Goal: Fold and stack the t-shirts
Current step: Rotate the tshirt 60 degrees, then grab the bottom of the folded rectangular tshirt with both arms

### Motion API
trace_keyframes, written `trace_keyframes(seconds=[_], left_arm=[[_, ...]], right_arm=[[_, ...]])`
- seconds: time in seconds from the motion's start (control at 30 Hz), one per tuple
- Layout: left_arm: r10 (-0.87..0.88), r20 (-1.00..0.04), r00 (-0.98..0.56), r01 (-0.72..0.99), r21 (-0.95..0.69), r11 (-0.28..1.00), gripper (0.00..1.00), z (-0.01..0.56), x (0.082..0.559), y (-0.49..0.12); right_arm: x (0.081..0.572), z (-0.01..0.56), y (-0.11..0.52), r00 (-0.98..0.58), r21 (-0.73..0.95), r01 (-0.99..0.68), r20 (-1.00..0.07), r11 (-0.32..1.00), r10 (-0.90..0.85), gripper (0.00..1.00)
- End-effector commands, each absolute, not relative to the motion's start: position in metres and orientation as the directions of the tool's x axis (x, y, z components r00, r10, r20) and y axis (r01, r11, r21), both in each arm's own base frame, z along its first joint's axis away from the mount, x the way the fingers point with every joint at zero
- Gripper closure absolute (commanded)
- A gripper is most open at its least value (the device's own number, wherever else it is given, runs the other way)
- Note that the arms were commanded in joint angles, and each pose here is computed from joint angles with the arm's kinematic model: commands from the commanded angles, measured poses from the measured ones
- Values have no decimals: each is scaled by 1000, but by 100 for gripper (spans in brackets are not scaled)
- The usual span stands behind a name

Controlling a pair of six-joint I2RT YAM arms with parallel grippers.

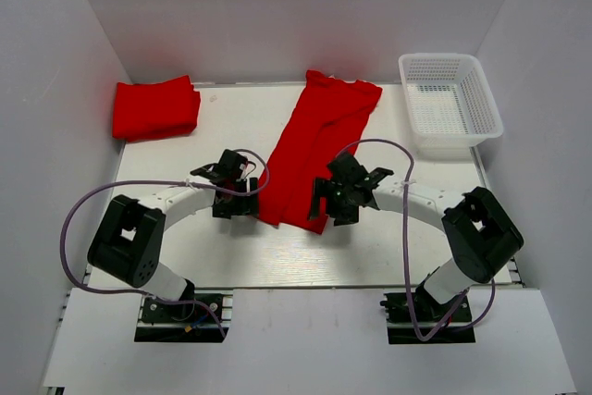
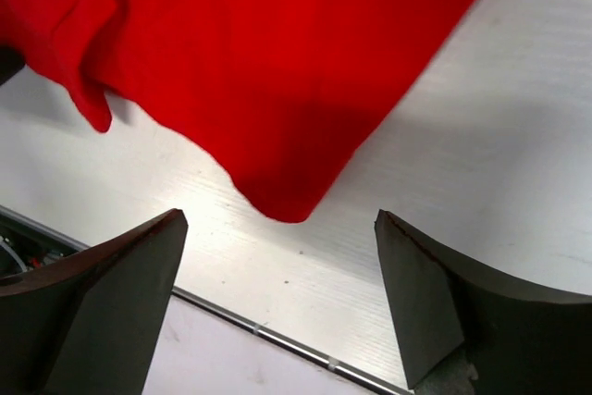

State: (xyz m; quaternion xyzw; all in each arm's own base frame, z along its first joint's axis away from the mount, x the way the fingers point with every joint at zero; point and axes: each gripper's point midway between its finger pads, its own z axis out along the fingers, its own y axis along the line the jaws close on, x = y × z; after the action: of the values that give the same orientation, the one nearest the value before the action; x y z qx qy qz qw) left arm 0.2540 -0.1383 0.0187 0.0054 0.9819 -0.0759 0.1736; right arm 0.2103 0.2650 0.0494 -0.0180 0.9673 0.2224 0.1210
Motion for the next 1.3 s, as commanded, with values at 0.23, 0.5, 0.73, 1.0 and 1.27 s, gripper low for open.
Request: trace_keyframes(seconds=[0.23, 0.5, 0.73, 1.0, 1.27], left_arm=[[-19, -382, -924, 41, -148, 988, 26, 8, 261, -147], [25, -359, -933, 117, -236, 965, 44, -2, 249, -174], [66, -352, -934, 163, -253, 954, 77, -2, 246, -187], [38, -383, -923, 134, -227, 965, 100, 23, 233, -175], [38, -336, -941, 140, -282, 949, 100, 38, 190, -178]], right_arm=[[198, 43, 280, -980, 439, -61, -195, 896, 29, 20], [195, 26, 280, -990, 421, -35, -139, 906, 27, 42], [203, 16, 282, -986, 400, -53, -166, 915, 16, 84], [184, 30, 264, -987, 363, -81, -159, 928, -24, 100], [136, 37, 259, -985, 433, -167, -104, 886, -135, 100]])
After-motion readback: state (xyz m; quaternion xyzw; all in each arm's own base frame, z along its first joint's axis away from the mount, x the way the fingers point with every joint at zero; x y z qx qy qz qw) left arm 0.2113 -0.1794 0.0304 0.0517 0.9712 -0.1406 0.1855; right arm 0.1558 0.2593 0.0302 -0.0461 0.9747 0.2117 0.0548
